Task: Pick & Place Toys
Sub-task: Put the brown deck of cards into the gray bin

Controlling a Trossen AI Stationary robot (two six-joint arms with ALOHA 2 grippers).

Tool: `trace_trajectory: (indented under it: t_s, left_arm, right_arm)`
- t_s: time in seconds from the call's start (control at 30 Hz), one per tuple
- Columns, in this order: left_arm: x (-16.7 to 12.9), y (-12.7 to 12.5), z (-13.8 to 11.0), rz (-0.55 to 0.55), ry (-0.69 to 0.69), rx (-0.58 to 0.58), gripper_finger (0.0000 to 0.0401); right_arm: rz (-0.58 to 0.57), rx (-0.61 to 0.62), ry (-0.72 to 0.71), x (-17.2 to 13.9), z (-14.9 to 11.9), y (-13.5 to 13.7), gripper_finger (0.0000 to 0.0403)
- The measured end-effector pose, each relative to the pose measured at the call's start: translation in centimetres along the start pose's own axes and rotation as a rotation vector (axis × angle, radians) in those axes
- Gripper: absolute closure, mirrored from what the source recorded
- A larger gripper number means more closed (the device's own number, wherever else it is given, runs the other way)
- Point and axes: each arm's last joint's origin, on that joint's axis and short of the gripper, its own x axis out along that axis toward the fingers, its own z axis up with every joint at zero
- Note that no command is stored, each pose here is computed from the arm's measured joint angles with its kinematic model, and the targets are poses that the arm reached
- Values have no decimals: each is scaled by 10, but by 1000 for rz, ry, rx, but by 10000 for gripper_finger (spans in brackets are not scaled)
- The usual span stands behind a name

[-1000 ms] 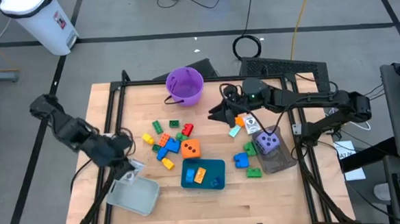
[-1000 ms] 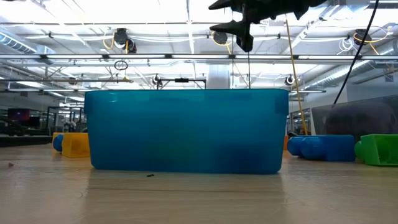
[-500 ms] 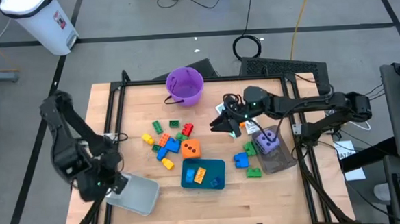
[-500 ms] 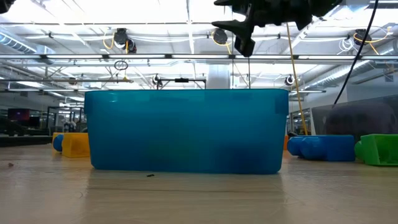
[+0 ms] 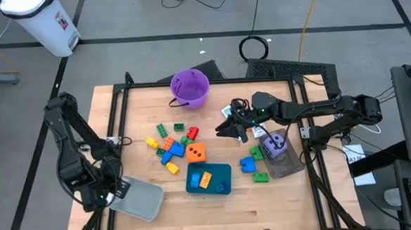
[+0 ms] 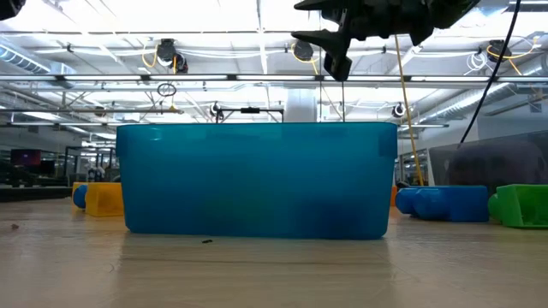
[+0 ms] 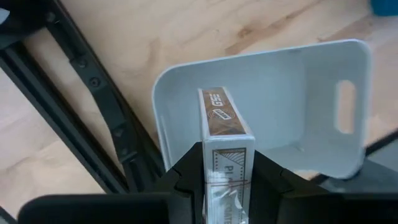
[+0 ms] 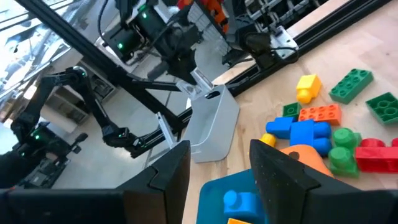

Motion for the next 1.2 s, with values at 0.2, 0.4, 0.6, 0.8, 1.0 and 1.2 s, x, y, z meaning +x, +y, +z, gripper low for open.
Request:
trace_trajectory:
  t_s: [0.2, 0.4, 0.6, 0.8, 1.0, 1.2]
  left_arm:
    - [26, 5, 0, 0, 0, 1, 316]
    - [48, 7, -3, -18, 29, -3, 316]
    - [65, 10, -3, -26, 56, -5, 316]
    - [69, 12, -3, -23, 54, -3, 316]
    - [69, 12, -3, -22, 53, 6, 315]
    - [69, 12, -3, -22, 53, 7, 304]
  right_arm:
    - [-18, 6, -13, 0, 0, -1, 246]
    - [-18, 19, -14, 0, 0, -1, 246]
    - [-19, 50, -15, 0, 0, -1, 246]
    - [-20, 71, -15, 0, 0, -1, 252]
    - [-20, 81, -15, 0, 0, -1, 258]
    - [-20, 90, -15, 0, 0, -1, 264]
